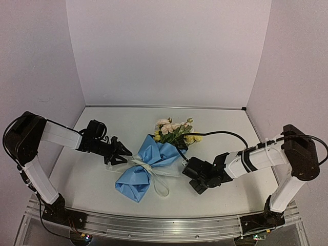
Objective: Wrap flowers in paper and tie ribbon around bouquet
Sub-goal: Adjust the ribbon on the folded bouquet.
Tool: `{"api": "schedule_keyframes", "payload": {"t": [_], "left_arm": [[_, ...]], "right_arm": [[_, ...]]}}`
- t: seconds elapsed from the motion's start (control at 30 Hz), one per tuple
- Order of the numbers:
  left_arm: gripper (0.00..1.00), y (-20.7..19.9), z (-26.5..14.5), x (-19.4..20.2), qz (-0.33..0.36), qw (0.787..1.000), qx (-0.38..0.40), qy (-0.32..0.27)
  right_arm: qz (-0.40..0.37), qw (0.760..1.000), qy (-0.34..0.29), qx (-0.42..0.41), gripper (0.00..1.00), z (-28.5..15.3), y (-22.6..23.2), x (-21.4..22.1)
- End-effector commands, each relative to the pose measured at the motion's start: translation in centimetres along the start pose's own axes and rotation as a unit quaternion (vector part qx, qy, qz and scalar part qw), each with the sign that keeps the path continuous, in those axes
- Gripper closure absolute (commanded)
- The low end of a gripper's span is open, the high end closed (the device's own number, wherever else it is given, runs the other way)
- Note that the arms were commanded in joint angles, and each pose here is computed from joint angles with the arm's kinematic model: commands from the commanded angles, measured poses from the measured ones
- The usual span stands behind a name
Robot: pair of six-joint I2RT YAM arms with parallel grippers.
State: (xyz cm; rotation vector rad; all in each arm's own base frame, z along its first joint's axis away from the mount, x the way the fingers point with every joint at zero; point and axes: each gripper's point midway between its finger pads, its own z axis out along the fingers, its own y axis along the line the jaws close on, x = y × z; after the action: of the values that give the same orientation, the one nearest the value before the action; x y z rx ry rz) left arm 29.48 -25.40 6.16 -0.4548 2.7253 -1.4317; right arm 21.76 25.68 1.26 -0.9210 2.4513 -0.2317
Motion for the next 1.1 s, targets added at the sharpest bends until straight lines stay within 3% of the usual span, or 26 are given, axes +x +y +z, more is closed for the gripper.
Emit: {"api": "schedule_keyframes", "payload": {"t": [0.0, 0.67, 0.93, 1.07], "left_arm": [[0.56, 0.1, -0.1, 0.2, 0.005, 1.0, 0.005, 0.004], [0.61, -0.6, -0.6, 1.5, 0.005, 0.999, 0.033, 0.021], [0.54, -0.8, -0.8, 3.4, 0.025, 0.999, 0.028, 0.034], [0.57, -1.4, 0.3, 3.8, 0.026, 0.998, 0.034, 0.039]], "right_arm": [[0.01, 1.0, -0.002, 0.028, 1.0, -0.8, -1.4, 0.4], [0.026, 0.998, 0.016, 0.049, 1.0, -0.7, -2.2, 1.7], [0.025, 0.998, 0.016, 0.047, 1.0, -0.7, -2.0, 1.2], [0.023, 0.999, 0.014, 0.045, 1.0, -0.8, -1.8, 0.8]]}}
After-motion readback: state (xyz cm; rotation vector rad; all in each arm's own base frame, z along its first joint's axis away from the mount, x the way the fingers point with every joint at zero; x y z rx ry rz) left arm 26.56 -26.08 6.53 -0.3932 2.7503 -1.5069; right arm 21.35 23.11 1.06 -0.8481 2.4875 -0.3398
